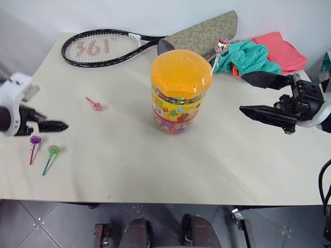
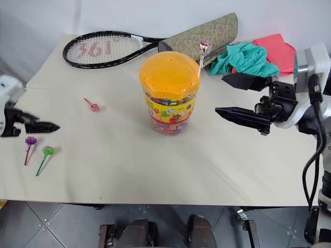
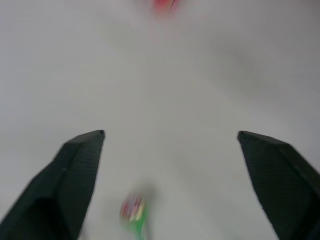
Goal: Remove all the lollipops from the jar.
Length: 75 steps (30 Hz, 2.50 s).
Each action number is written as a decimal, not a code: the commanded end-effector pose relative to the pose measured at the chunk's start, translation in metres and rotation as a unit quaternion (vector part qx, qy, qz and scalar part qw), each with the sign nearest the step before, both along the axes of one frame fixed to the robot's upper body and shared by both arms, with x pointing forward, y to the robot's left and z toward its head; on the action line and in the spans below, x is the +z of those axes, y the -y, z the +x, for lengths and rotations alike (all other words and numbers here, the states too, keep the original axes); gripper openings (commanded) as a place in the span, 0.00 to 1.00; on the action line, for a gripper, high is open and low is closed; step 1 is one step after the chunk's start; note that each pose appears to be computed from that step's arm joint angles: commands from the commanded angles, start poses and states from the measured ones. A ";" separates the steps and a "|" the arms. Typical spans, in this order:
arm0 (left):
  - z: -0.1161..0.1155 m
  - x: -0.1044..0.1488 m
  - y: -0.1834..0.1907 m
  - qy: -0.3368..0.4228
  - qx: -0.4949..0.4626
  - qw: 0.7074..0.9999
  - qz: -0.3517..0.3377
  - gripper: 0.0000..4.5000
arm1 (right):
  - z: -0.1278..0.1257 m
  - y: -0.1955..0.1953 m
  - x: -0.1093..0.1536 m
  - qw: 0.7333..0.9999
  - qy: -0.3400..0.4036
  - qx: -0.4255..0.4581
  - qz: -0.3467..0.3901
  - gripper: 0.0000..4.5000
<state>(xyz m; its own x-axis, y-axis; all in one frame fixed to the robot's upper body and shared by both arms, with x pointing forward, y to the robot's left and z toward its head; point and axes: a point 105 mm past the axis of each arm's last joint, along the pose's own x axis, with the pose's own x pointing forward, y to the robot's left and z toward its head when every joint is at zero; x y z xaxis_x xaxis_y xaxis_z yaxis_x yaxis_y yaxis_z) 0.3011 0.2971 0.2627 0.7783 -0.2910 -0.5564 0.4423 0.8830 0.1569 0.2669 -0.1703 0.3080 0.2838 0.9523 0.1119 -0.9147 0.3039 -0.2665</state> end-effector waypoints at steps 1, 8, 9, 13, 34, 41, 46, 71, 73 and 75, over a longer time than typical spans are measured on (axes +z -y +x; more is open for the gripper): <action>0.016 0.033 0.019 0.136 -0.079 0.987 0.010 0.99 | 0.004 -0.017 0.000 1.000 0.009 -0.007 -0.015 1.00; 0.031 0.054 0.063 0.285 -0.237 0.925 -0.078 0.99 | 0.034 -0.045 0.002 0.999 0.009 -0.032 0.011 1.00; 0.029 0.055 0.068 0.300 -0.263 0.912 -0.092 0.99 | 0.037 -0.047 0.002 0.999 0.009 -0.033 0.013 1.00; 0.011 0.054 0.085 0.338 -0.381 0.851 -0.128 0.99 | 0.038 -0.046 0.006 0.999 0.019 -0.032 0.014 1.00; -0.007 0.056 0.103 0.340 -0.517 0.765 -0.178 0.99 | 0.068 -0.046 0.019 0.995 0.056 -0.072 0.051 1.00; -0.005 0.057 0.105 0.344 -0.518 0.762 -0.179 1.00 | 0.061 -0.063 0.040 0.993 0.061 -0.026 0.101 0.82; -0.003 0.058 0.104 0.345 -0.518 0.762 -0.178 1.00 | 0.059 -0.064 0.045 0.993 0.060 -0.020 0.100 0.44; 0.014 0.053 0.113 0.320 -0.541 0.755 -0.188 1.00 | 0.063 0.013 0.092 0.964 0.039 -0.263 0.007 0.21; 0.014 0.050 0.113 0.312 -0.544 0.757 -0.186 1.00 | 0.071 0.037 0.047 0.941 -0.086 -0.321 -0.070 0.21; 0.014 0.047 0.113 0.303 -0.548 0.758 -0.185 1.00 | 0.074 0.060 0.014 0.913 -0.133 -0.369 -0.113 0.21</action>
